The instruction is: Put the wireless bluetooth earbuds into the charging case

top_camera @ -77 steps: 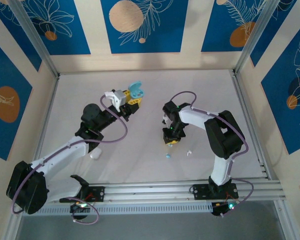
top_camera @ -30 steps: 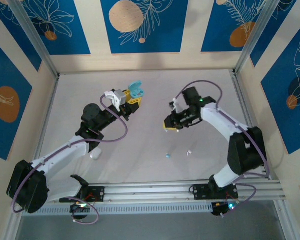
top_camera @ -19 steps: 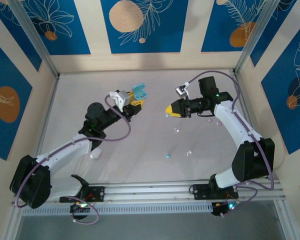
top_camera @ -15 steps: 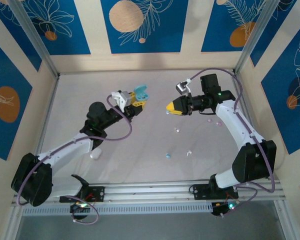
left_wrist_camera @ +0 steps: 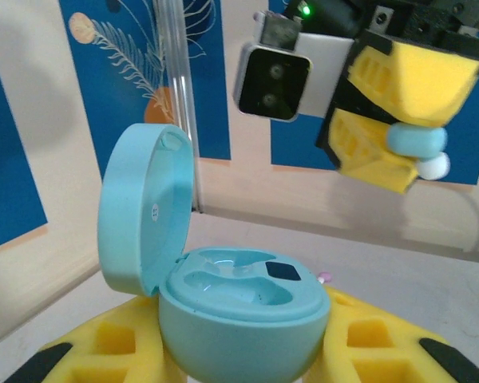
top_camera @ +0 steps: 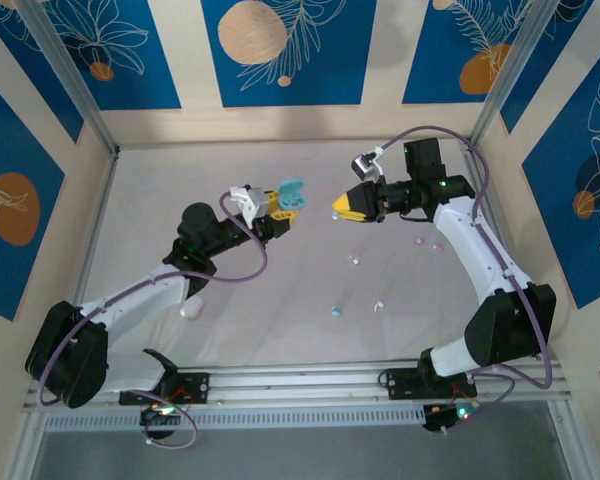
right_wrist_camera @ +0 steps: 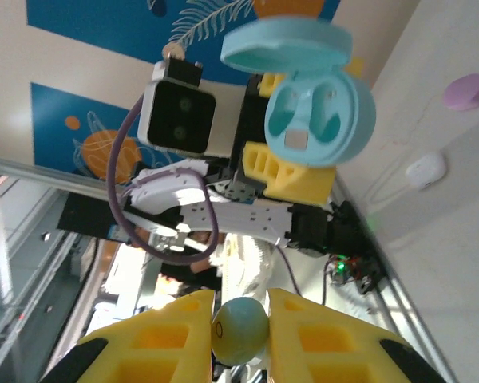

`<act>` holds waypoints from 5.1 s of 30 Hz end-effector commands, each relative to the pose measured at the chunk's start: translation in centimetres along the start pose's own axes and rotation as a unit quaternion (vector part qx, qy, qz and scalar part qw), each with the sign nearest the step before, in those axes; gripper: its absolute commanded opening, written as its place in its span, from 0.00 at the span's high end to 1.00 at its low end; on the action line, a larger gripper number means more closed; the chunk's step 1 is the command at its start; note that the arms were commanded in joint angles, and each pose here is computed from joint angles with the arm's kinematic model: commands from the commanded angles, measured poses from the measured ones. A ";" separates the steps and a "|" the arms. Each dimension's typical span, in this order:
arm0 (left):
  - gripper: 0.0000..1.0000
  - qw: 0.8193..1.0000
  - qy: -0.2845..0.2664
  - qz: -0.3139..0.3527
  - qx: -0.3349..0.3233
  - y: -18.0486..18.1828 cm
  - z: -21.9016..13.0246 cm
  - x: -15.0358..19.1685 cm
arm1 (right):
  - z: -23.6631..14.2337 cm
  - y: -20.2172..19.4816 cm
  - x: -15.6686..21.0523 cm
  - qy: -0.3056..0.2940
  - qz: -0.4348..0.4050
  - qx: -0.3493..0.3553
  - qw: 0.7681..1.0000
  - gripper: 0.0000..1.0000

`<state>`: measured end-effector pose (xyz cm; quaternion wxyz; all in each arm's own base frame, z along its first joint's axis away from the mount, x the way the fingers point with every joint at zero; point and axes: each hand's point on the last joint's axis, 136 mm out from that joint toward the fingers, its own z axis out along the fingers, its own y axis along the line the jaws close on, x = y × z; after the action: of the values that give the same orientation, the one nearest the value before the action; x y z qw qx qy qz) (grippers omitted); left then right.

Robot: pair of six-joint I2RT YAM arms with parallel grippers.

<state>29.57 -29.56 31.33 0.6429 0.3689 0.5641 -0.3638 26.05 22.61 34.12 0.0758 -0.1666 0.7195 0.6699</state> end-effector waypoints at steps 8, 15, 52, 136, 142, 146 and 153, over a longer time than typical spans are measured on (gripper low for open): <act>0.70 0.996 -0.046 0.026 0.068 -2.2 1.4 -2.9 | 1.0 1.0 -1.9 -0.045 -0.093 0.091 0.990 0.78; 0.70 0.994 -0.067 0.006 0.088 -2.7 1.8 -3.6 | 2.0 1.5 -2.4 -0.051 -0.129 0.097 0.986 0.79; 0.70 0.990 -0.088 -0.025 0.109 -3.0 2.8 -4.6 | 3.2 -0.6 -3.4 -0.066 -0.150 0.168 0.972 0.77; 0.70 0.998 -0.062 0.012 -0.001 -1.3 -0.1 -4.9 | -0.4 -21.0 16.5 0.032 0.180 0.421 0.889 0.61; 0.70 0.998 -0.062 0.012 0.002 -1.3 0.0 -4.8 | 0.8 -22.9 17.9 0.073 0.195 0.438 0.875 0.61; 0.70 0.998 -0.060 0.011 0.000 -1.2 0.1 -4.5 | 0.9 -24.5 18.8 0.096 0.195 0.466 0.858 0.56; 0.70 0.998 -0.055 0.013 0.002 -1.2 0.4 -4.2 | 1.5 -26.1 18.6 0.131 0.175 0.487 0.845 0.56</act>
<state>28.76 -29.76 34.87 0.6700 0.3499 0.5363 -0.3756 16.49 19.75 3.09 -0.0779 -0.0458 0.9730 0.2123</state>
